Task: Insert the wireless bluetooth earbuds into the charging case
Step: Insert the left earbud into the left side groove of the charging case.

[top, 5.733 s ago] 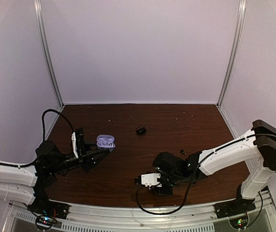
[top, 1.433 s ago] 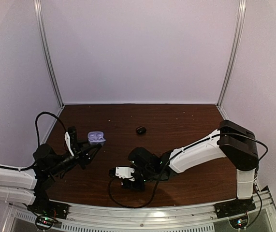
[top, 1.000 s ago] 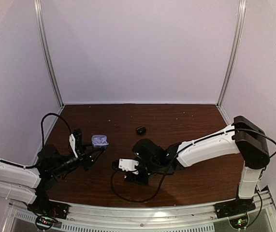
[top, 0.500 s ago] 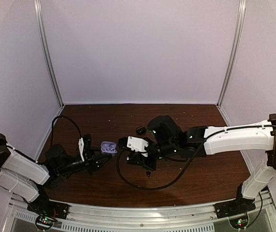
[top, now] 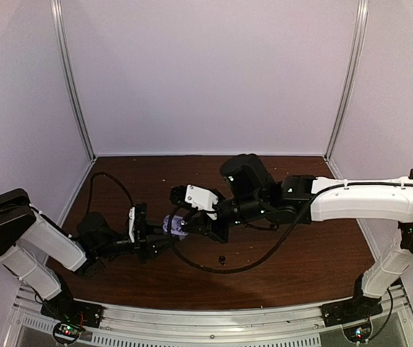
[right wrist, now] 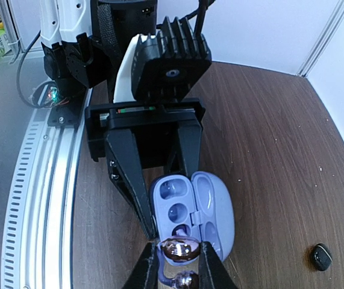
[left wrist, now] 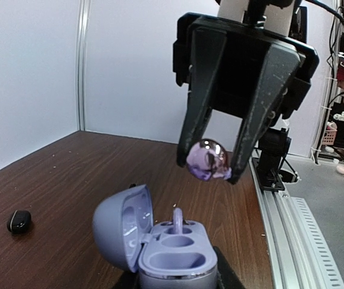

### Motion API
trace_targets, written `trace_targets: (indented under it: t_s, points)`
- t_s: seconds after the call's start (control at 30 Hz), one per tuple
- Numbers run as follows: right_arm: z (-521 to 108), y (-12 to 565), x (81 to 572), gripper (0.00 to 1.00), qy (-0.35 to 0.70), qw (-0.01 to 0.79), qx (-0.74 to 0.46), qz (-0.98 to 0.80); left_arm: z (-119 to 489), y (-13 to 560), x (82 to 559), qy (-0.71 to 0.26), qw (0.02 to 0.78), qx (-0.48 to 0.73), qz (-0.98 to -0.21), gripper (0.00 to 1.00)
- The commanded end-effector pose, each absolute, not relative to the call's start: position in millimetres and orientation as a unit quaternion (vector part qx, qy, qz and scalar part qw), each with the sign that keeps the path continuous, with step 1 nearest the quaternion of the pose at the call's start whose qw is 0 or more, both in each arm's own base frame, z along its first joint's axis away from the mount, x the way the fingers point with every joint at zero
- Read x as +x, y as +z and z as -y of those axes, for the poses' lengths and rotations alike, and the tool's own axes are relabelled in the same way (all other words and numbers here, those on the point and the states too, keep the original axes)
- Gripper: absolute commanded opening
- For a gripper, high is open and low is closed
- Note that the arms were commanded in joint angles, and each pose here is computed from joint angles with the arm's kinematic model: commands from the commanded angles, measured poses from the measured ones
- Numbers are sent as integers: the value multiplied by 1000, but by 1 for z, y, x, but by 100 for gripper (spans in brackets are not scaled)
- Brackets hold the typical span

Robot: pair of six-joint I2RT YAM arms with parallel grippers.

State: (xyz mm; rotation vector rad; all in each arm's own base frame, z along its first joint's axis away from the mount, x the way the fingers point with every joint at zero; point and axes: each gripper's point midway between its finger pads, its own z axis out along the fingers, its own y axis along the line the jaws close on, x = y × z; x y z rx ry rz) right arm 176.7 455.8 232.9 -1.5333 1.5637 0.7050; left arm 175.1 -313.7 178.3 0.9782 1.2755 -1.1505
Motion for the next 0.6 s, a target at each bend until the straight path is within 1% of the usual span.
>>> trace_targets:
  t_s: [0.0, 0.57]
  points:
    - [-466, 247, 174, 17, 297, 410, -606, -614, 320, 205, 168, -498, 579, 429, -484, 0]
    - [-486, 244, 163, 18, 307, 398, -622, -600, 327, 216, 159, -504, 581, 443, -460, 0]
